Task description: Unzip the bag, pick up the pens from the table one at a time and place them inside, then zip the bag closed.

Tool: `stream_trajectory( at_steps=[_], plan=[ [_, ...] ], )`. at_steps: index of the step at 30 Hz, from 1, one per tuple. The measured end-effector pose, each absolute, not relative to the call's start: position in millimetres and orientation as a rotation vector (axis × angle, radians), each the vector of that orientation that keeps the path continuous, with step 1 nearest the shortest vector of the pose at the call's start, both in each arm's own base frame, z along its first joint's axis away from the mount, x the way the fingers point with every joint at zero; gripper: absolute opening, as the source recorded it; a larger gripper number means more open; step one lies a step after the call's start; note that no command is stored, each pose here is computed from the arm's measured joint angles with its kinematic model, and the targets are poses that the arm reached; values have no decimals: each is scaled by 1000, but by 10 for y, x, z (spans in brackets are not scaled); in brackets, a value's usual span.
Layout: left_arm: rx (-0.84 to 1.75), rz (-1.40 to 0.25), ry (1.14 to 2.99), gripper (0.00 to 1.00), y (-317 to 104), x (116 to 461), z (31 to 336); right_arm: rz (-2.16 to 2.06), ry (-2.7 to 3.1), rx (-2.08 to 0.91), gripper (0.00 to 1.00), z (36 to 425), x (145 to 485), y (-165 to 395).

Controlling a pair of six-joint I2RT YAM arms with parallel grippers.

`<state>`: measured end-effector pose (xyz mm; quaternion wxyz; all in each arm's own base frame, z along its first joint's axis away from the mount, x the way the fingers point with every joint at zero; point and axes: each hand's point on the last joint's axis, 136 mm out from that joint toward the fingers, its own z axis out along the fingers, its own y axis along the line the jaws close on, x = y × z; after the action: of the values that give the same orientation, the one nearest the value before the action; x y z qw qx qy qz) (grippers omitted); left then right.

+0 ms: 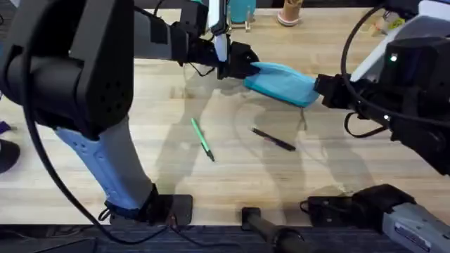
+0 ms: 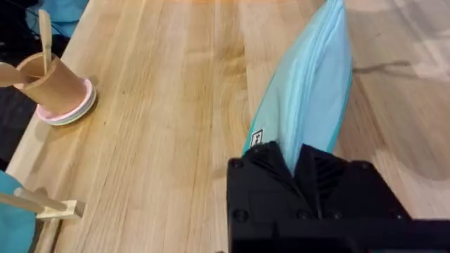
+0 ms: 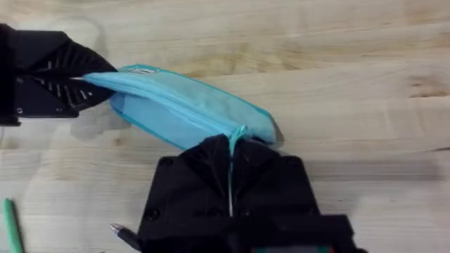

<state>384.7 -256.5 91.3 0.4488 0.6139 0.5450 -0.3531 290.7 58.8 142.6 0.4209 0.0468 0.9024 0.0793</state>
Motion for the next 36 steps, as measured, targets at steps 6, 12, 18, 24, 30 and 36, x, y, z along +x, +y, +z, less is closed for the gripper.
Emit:
stream_trajectory(
  at_steps=[6,12,18,24,30,36],
  plan=[
    [1519,-874,1348,43,-2565,3847,914,214,2258,111,31,1433,2910,611],
    [1519,-873,1348,43,-2565,3847,913,270,2238,105,31,1480,2943,686],
    [1518,-872,1349,42,-2562,3851,912,354,2206,105,31,1490,3102,855],
    [1518,-874,1349,42,-2562,3848,912,413,2209,14,31,1393,3184,1206],
    [1518,-879,1350,42,-2563,3842,912,468,2189,-73,31,1351,3226,1530],
    [1517,-879,1350,42,-2561,3842,912,496,2183,-85,31,1321,3321,1692]
  ],
)
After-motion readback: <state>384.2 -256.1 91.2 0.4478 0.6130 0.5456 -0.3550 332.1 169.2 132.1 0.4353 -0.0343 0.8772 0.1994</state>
